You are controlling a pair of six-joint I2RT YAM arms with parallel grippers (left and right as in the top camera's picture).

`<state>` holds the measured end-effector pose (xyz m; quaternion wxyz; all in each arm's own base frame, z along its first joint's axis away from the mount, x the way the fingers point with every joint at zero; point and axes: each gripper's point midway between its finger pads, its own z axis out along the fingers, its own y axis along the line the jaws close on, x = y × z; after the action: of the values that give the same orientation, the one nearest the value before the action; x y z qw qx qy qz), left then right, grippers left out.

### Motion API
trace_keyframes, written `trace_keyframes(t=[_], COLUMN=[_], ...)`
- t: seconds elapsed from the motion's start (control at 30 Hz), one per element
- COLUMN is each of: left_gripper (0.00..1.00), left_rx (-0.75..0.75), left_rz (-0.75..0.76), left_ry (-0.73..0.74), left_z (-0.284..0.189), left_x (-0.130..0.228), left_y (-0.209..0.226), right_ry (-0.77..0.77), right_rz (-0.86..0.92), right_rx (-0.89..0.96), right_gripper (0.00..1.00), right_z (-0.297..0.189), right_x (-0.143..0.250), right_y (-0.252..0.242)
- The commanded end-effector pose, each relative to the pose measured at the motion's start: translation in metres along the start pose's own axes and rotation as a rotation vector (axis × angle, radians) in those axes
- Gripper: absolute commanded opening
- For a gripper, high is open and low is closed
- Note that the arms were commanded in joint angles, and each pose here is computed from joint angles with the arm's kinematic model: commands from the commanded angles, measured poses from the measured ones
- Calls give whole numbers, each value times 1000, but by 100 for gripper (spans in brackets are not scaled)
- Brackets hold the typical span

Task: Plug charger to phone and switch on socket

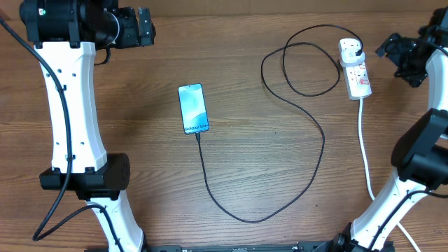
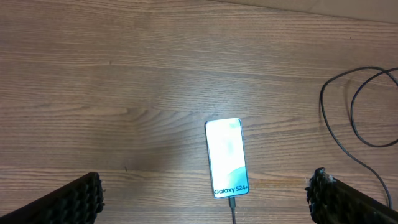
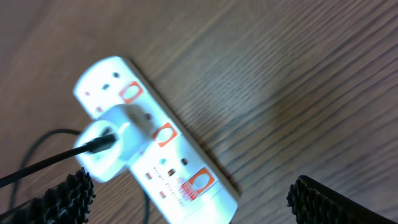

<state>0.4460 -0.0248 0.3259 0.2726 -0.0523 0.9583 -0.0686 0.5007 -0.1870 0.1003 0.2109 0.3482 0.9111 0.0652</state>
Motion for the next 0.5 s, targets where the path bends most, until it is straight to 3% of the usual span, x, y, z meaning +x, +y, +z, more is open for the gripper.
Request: trace_keyframes(t=[0.0,0.47], left_gripper=[100,100], left_rx=[-8,-8], left_rz=[-6,-6], left_ry=[9,9], left_z=[4,4], left_x=[1,1], left_y=[2,2], right_ry=[28,54], right_rz=[4,9], right_rx=[21,31], right_gripper=[100,100], right_z=[20,65], right_x=[5,12], right_y=[-6,-15])
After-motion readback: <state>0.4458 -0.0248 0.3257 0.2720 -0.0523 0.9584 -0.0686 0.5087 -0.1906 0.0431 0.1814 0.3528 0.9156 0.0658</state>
